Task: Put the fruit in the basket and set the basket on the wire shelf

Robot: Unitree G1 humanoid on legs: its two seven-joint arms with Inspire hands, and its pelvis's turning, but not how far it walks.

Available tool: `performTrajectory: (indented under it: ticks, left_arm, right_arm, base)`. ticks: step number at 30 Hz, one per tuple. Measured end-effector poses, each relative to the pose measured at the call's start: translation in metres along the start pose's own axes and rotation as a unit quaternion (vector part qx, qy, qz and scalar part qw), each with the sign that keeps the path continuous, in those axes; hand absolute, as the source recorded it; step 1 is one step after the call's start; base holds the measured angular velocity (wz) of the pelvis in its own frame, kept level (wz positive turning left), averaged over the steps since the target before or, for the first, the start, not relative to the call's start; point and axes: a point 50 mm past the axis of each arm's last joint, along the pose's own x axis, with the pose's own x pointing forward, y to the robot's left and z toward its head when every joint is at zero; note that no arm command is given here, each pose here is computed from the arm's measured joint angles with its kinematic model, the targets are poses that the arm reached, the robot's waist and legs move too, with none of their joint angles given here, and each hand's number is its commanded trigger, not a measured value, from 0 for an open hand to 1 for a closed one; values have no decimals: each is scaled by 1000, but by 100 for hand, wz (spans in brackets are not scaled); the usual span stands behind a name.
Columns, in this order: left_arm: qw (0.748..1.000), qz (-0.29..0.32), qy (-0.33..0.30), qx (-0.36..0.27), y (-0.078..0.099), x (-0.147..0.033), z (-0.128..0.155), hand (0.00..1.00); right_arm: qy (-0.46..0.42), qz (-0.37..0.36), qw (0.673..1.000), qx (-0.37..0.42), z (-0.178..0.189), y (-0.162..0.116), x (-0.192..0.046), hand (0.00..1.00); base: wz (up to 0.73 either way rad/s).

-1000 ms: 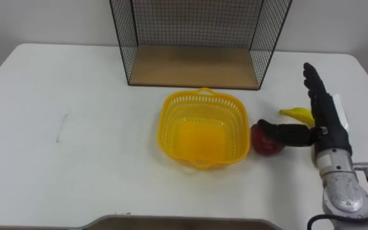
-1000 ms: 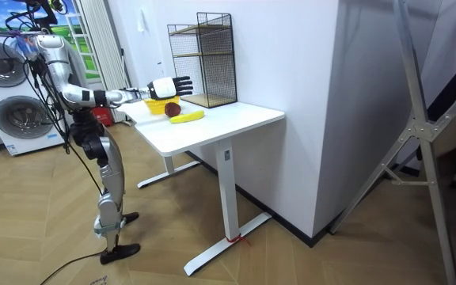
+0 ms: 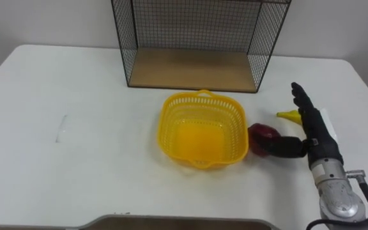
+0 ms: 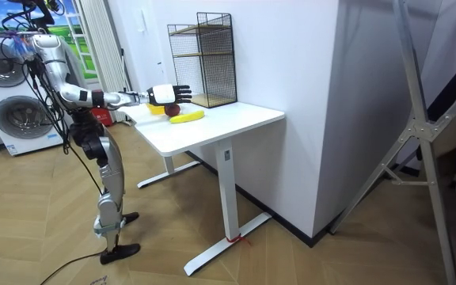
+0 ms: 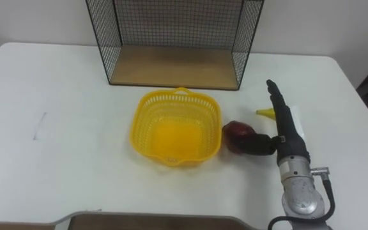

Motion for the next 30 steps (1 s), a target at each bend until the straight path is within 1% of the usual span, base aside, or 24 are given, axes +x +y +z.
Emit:
performTrajectory:
  ticks: [7,10,15,30]
  left_arm:
    - [1000,0,3,0,0,0,-1,0]
    - [1000,-1,11,0,-1,-1,-4,0]
    - [1000,-2,17,6,-3,-1,-5,0]
    - [1000,-6,14,18,-4,0,0,0]
  right_arm:
    - [2,19,1000,4,-1,5,0,0]
    - [11,42,999,1,-2,13,-1,0]
    - [35,90,995,-33,-9,27,-4,0]
    - [47,123,991,-38,-14,31,-6,0]
  base:
    - [0]
    - [0]
    - [0]
    - [1]
